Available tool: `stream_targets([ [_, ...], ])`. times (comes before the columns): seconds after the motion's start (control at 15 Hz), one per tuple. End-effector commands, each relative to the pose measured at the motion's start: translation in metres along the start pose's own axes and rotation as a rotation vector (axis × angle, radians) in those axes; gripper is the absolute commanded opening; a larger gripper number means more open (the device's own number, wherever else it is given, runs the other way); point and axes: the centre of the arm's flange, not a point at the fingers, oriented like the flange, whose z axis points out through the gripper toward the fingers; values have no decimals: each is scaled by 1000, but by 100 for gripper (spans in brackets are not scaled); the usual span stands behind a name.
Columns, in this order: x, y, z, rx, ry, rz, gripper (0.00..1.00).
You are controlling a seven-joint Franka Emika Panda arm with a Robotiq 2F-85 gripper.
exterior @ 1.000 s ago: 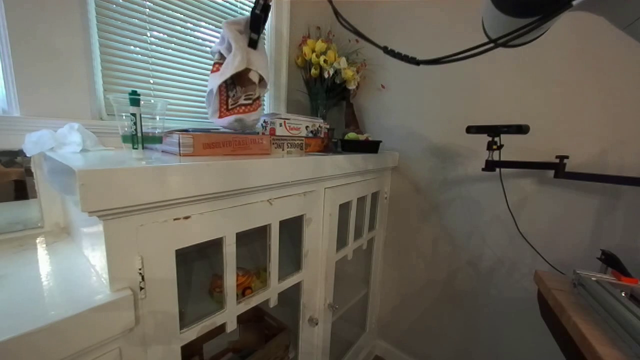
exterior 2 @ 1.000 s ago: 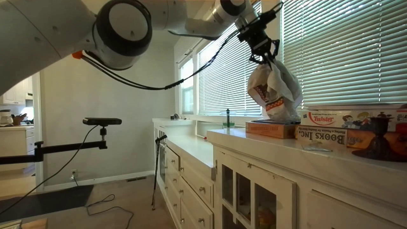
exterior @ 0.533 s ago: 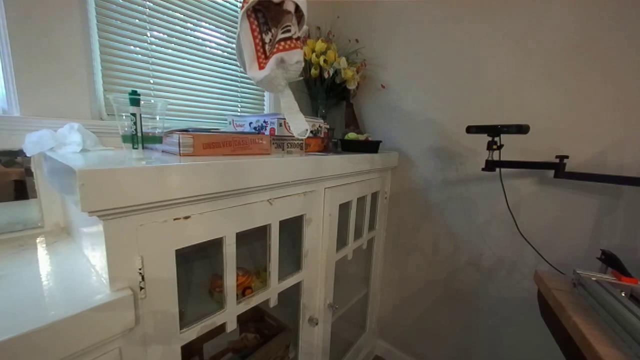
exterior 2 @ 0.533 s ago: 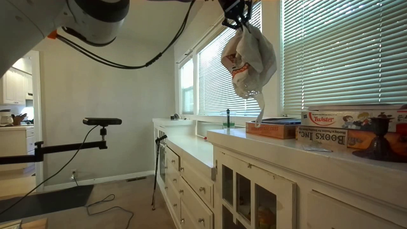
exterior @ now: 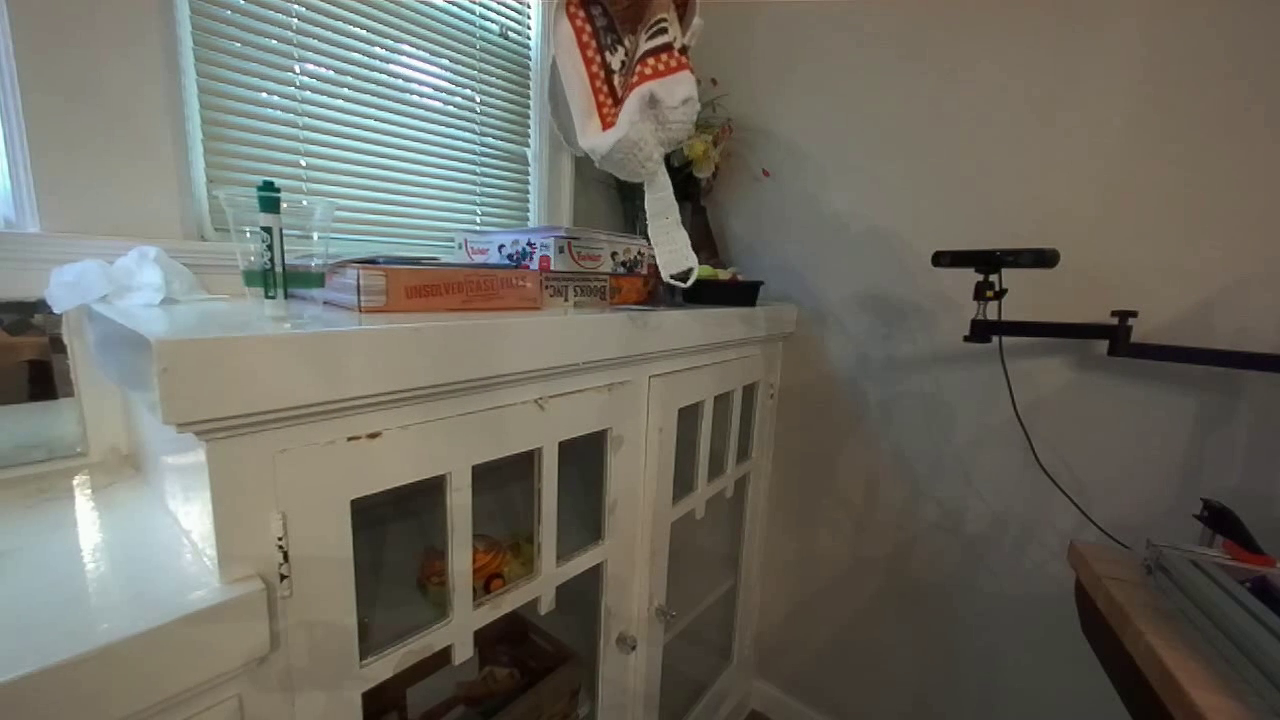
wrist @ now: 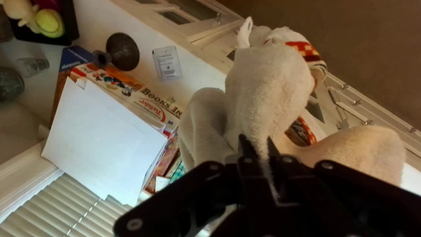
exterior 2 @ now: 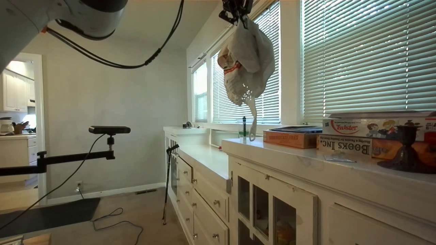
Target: Use the tea towel to wipe the cabinet top
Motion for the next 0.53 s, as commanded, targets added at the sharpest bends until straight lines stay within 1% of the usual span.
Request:
stream_targets([
  [0.0, -60, -21, 47, 70, -79, -15, 2],
  [0.13, -60, -21, 59, 63, -112, -18, 2],
  [0.27, -58, -20, 69, 26, -108, -23, 2],
  [0.47, -53, -19, 82, 23, -136, -24, 2],
])
